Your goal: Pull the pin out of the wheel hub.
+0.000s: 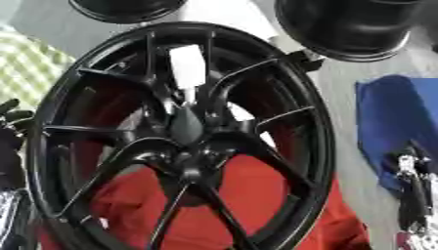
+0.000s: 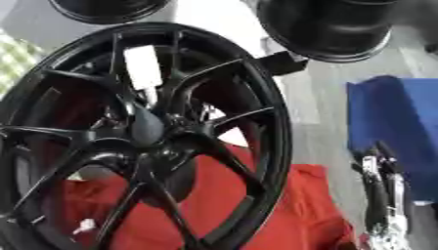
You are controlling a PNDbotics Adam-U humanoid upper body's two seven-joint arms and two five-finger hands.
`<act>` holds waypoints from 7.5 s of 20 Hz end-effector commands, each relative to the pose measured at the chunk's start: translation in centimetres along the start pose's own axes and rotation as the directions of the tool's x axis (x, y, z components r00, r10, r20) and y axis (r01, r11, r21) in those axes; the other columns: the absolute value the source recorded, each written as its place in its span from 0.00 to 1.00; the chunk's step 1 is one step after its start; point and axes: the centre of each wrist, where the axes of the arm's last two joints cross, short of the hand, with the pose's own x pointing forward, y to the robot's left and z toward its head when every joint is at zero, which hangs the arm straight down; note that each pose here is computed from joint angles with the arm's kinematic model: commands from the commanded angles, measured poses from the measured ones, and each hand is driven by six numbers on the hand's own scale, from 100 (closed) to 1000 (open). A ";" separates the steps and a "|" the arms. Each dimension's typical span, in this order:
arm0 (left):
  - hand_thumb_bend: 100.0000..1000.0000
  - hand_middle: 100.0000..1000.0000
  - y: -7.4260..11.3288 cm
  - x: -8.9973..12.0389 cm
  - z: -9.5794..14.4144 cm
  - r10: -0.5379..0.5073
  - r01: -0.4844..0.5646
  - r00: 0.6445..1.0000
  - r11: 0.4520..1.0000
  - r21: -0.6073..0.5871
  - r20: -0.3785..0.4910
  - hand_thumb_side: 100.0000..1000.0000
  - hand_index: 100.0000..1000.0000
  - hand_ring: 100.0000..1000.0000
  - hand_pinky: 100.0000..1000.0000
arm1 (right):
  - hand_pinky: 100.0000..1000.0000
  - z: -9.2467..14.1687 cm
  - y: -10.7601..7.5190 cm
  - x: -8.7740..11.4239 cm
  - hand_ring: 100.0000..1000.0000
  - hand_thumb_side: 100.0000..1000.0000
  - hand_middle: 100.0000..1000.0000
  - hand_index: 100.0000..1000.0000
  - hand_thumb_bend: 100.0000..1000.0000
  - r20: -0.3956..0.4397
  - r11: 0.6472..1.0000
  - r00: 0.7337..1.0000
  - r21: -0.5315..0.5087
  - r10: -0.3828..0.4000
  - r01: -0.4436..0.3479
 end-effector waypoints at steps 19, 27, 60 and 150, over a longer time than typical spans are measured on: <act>0.01 0.50 0.1 7.6 -1.6 0.011 0.010 0.964 0.997 -0.079 0.265 0.81 0.73 0.56 0.68 | 0.70 -1.4 -0.4 2.6 0.72 0.48 0.58 0.88 0.06 0.095 0.999 0.995 0.013 0.030 -0.032; 0.04 0.50 1.4 3.4 -0.4 -0.079 0.078 0.991 0.997 0.010 0.111 0.94 0.74 0.56 0.68 | 0.75 -0.9 -4.3 11.6 0.74 0.34 0.61 0.87 0.16 0.418 0.854 0.834 0.212 0.360 -0.475; 0.03 0.50 2.6 0.5 1.6 -0.195 0.196 0.980 0.980 -0.027 0.040 0.97 0.74 0.57 0.68 | 0.88 -10.7 5.8 32.1 0.83 0.22 0.74 0.85 0.46 0.931 0.153 0.320 0.296 0.173 -0.943; 0.05 0.51 -6.0 1.7 1.0 -0.063 0.084 0.994 0.962 -0.261 0.090 1.00 0.73 0.59 0.70 | 0.70 -10.1 11.1 27.5 0.72 0.00 0.54 0.79 0.34 0.710 0.116 0.582 0.591 0.396 -0.799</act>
